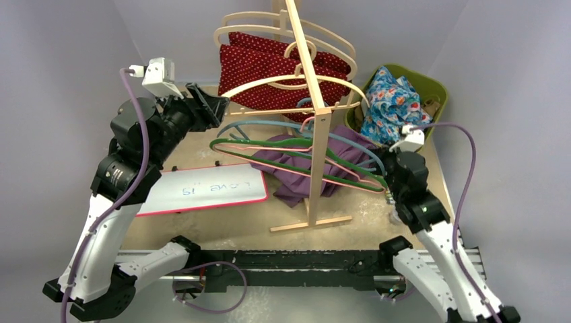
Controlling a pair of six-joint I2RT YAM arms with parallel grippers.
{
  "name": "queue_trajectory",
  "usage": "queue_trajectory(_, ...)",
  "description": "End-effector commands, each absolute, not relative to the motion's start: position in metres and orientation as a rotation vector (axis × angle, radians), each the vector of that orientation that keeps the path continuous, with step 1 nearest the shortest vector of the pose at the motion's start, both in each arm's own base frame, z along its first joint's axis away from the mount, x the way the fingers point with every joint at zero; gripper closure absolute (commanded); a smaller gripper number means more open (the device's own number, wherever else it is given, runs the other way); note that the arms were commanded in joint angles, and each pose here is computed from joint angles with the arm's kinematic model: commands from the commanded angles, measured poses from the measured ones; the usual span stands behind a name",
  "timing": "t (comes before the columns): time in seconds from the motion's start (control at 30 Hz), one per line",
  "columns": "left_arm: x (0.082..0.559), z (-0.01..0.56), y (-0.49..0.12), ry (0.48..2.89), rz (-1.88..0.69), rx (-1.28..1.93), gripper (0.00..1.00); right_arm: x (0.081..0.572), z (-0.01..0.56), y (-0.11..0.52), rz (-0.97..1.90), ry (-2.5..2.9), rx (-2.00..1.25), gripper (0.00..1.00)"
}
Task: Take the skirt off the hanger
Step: Pick up the skirt from the center of the board, then place the skirt in the bin.
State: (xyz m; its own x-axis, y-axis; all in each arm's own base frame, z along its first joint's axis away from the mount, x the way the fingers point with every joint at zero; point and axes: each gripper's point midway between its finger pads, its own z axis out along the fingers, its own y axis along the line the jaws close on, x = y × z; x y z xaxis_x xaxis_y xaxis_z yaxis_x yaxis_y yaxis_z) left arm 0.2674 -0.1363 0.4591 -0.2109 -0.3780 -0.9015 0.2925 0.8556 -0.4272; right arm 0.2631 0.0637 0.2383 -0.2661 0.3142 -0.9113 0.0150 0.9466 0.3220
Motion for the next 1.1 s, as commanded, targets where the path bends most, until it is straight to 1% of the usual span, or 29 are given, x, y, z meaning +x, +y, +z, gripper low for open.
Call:
queue_trajectory(0.0, 0.263, 0.472, -0.131, 1.634, -0.613, -0.074, 0.42, 0.290, 0.292, 0.050, 0.183, 1.742, 0.290, 1.00)
queue_trajectory(0.07, 0.261, 0.474, -0.129, 1.630, -0.612, -0.072, 0.42, 0.294, 0.312, 0.046, 0.158, 1.706, 0.286, 1.00)
queue_trajectory(0.23, 0.254, 0.476, -0.125, 1.627, -0.602, -0.066, 0.41, 0.294, 0.385, 0.025, 0.083, 1.559, 0.309, 1.00)
queue_trajectory(0.47, 0.247, 0.478, -0.119, 1.617, -0.595, -0.068, 0.41, 0.308, 0.418, -0.002, -0.045, 1.534, 0.317, 1.00)
queue_trajectory(0.6, 0.242, 0.480, -0.115, 1.610, -0.586, -0.070, 0.41, 0.305, 0.452, -0.017, -0.056, 1.475, 0.307, 1.00)
queue_trajectory(0.73, 0.241, 0.480, -0.115, 1.610, -0.586, -0.063, 0.40, 0.295, 0.508, -0.024, -0.073, 1.377, 0.305, 1.00)
queue_trajectory(0.9, 0.240, 0.482, -0.117, 1.606, -0.593, -0.054, 0.40, 0.279, 0.593, -0.024, -0.057, 1.198, 0.276, 1.00)
queue_trajectory(1.0, 0.240, 0.484, -0.115, 1.597, -0.588, -0.063, 0.40, 0.277, 0.643, -0.023, -0.060, 1.103, 0.250, 1.00)
queue_trajectory(1.07, 0.239, 0.488, -0.112, 1.583, -0.585, -0.075, 0.41, 0.283, 0.663, -0.030, -0.110, 1.055, 0.262, 1.00)
